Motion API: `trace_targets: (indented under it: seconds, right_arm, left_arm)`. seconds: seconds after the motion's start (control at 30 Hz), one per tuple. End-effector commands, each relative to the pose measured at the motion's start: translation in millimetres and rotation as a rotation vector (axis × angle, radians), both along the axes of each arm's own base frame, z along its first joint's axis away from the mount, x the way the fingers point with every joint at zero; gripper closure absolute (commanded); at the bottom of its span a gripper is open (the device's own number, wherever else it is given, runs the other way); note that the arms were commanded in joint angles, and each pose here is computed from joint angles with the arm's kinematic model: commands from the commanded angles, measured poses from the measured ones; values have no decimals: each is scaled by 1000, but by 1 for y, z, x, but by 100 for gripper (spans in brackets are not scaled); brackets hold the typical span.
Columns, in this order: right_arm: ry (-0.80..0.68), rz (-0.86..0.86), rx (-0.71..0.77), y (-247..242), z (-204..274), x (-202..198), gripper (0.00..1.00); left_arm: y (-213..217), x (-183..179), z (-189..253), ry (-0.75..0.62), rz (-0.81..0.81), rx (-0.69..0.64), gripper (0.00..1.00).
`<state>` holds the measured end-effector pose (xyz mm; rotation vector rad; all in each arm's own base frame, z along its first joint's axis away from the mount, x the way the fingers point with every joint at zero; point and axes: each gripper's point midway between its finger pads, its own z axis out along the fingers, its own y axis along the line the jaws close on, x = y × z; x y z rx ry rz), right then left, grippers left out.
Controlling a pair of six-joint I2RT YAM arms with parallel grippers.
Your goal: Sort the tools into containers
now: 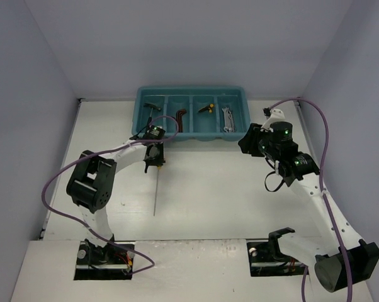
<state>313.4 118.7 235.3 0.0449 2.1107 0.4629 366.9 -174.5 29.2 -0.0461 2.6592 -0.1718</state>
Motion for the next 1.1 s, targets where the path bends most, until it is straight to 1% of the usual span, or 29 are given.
trace_targets:
  seconds: [0.0,0.07,0.17,0.3,0.33,0.4,0.47,0.53,0.57,0.63,0.73,0.9,1.03,1.07]
  right_arm:
    - [-51,-34,16,-5,13,0,60]
    - [-54,-30,23,-5,15,-1,60]
    - [-52,-29,27,-5,14,-4,60]
    - [-43,-22,52,-3,12,-12,60]
    - [-45,-20,56,-3,13,-14,60]
    - [-49,-18,63,-3,15,-16,60]
    - [-51,-16,72,-2,17,-18,59]
    - [-48,-6,84,1,19,-20,59]
    - [-45,-2,86,1,19,-20,59]
    - [-41,0,93,2,19,-22,59]
    - [-37,8,100,3,20,-24,59]
    - [-33,10,91,2,21,-28,59]
    - [-25,7,72,-1,18,-32,58]
    - [-18,6,66,-2,17,-33,58]
  left_arm:
    - [-39,-3,83,-150,-29,-156,100]
    - [-54,-4,113,-204,-44,-208,100]
    - [-73,5,162,-297,-60,-272,100]
    - [-100,37,242,-446,-71,-386,100]
    - [-108,45,256,-476,-84,-412,100]
    - [-121,61,261,-492,-102,-433,100]
    - [-134,76,289,-551,-119,-479,100]
    - [-150,96,299,-580,-126,-520,100]
    - [-157,106,288,-563,-123,-528,100]
    - [-170,123,292,-578,-117,-571,100]
    - [-188,148,299,-629,-126,-623,100]
    - [-197,182,296,-697,-127,-623,100]
    - [-195,207,277,-702,-67,-663,100]
    - [-192,217,266,-699,-51,-669,99]
